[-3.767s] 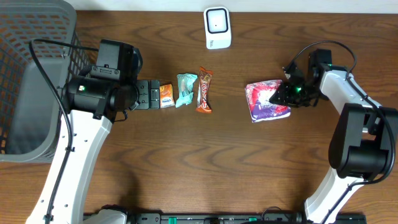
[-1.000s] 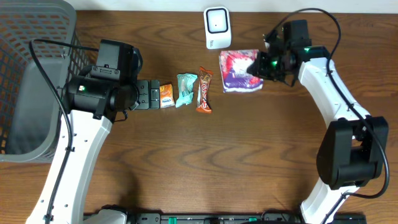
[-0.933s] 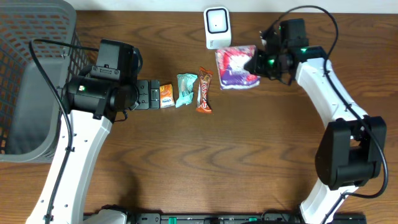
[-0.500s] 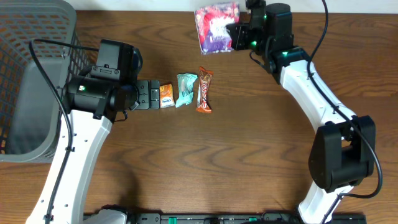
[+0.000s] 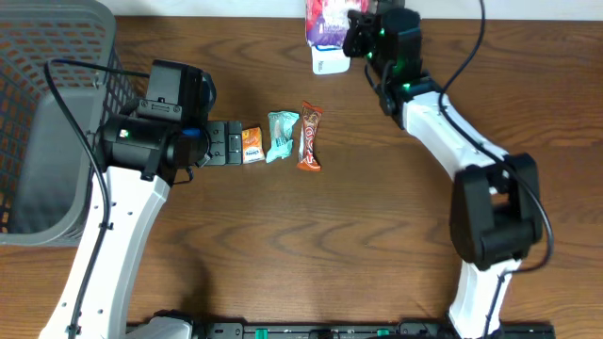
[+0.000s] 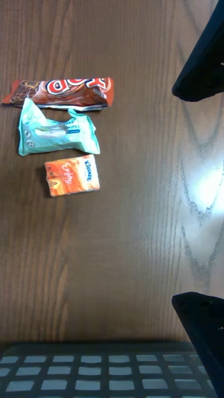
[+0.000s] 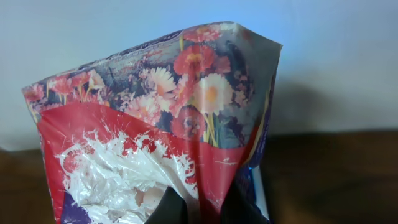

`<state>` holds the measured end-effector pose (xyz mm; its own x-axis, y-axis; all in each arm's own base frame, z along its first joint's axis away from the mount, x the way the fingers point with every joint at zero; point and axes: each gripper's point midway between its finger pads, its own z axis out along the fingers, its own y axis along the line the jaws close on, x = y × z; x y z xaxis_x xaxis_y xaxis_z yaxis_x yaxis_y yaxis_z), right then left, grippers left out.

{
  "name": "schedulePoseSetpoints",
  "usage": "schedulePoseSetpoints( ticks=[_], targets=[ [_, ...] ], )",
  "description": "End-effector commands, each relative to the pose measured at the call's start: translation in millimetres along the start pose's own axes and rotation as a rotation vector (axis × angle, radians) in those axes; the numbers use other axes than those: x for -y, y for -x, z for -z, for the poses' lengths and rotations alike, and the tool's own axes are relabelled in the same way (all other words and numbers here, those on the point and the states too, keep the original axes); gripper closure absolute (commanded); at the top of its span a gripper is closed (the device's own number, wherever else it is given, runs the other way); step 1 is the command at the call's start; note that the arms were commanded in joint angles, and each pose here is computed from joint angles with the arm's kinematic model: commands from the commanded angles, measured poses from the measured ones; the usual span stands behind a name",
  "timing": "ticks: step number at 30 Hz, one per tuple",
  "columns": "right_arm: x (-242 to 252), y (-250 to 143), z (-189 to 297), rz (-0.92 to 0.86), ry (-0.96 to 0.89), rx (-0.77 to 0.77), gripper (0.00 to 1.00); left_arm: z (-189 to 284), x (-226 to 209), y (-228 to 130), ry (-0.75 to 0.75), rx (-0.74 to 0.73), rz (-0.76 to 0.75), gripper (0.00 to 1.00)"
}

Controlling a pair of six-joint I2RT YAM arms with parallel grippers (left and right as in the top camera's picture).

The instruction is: Scan the item barcode

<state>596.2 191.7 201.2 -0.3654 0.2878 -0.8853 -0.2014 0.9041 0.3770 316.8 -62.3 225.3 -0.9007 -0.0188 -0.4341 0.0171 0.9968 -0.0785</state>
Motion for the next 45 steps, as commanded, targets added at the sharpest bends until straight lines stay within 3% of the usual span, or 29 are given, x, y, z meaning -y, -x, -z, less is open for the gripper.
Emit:
schedulePoseSetpoints(
  ticks=[1, 5, 12, 20, 34, 40, 41, 42, 43, 44, 45],
  targets=[
    [14, -15, -16, -0.03, -0.035, 0.003, 0.99, 1, -1, -1, 0.008, 0.0, 0.001, 0.02],
    [26, -20, -20, -0.026, -0.076, 0.01, 0.99, 1, -1, -1, 0.008, 0.001, 0.001, 0.02],
    [47, 26, -2, -0.034, -0.109, 0.082, 0.99, 1, -1, -1, 0.008, 0.001, 0.001, 0.02],
    [138, 74, 65, -0.045, -0.326, 0.011, 0.99, 1, -1, -1, 0.008, 0.001, 0.001, 0.02],
    [343, 12, 175, 0.154, -0.675, -0.44, 0.99, 1, -1, -1, 0.008, 0.0, 0.001, 0.02],
    [378, -16, 186, 0.122, -0.608, -0.509, 0.99, 1, -1, -1, 0.008, 0.001, 0.001, 0.02],
    [385, -24, 187, 0.103, -0.607, -0.521, 0.77, 1, -1, -1, 0.008, 0.001, 0.001, 0.02],
    [387, -26, 188, 0.091, -0.61, -0.524, 0.41, 1, -1, -1, 0.008, 0.001, 0.001, 0.02],
    [386, -27, 188, 0.09, -0.61, -0.527, 0.11, 1, -1, -1, 0.008, 0.001, 0.001, 0.02],
    [386, -27, 188, 0.09, -0.609, -0.528, 0.01, 1, -1, -1, 0.008, 0.001, 0.001, 0.02],
    [385, -24, 189, 0.093, -0.609, -0.524, 0.01, 1, -1, -1, 0.008, 0.001, 0.001, 0.02]
  ],
)
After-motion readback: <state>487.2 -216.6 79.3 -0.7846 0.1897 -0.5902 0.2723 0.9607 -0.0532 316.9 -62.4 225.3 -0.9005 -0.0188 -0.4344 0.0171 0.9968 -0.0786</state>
